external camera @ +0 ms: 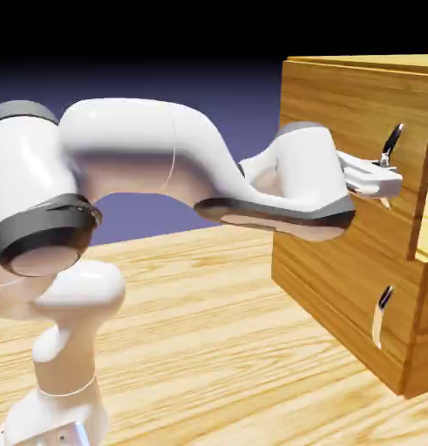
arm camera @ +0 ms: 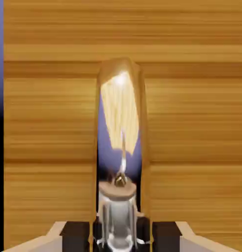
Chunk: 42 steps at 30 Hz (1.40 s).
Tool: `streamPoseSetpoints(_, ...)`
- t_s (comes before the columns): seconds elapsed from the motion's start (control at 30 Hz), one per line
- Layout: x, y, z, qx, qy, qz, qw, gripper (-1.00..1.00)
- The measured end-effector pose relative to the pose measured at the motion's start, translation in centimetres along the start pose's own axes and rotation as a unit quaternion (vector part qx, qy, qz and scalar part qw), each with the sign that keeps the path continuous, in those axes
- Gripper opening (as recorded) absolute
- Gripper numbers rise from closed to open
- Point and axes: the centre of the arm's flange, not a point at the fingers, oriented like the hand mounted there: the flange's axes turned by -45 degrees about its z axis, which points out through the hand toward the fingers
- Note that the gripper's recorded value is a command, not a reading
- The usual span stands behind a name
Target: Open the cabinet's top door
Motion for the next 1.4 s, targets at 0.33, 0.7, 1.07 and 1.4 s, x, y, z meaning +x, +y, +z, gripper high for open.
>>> streamPoseSetpoints(0.33,0.0,1.6,-4.7,0.047,0.0,0.0,0.999,-1.0)
streamPoseSetpoints(0.7,0.0,6.2,-13.9,0.143,0.0,0.0,0.99,-1.0)
streamPoseSetpoints(1.07,0.0,11.8,-21.1,0.227,0.0,0.0,0.974,-1.0)
streamPoseSetpoints(1.4,-0.1,17.3,-26.4,0.296,0.001,0.0,0.955,-1.0)
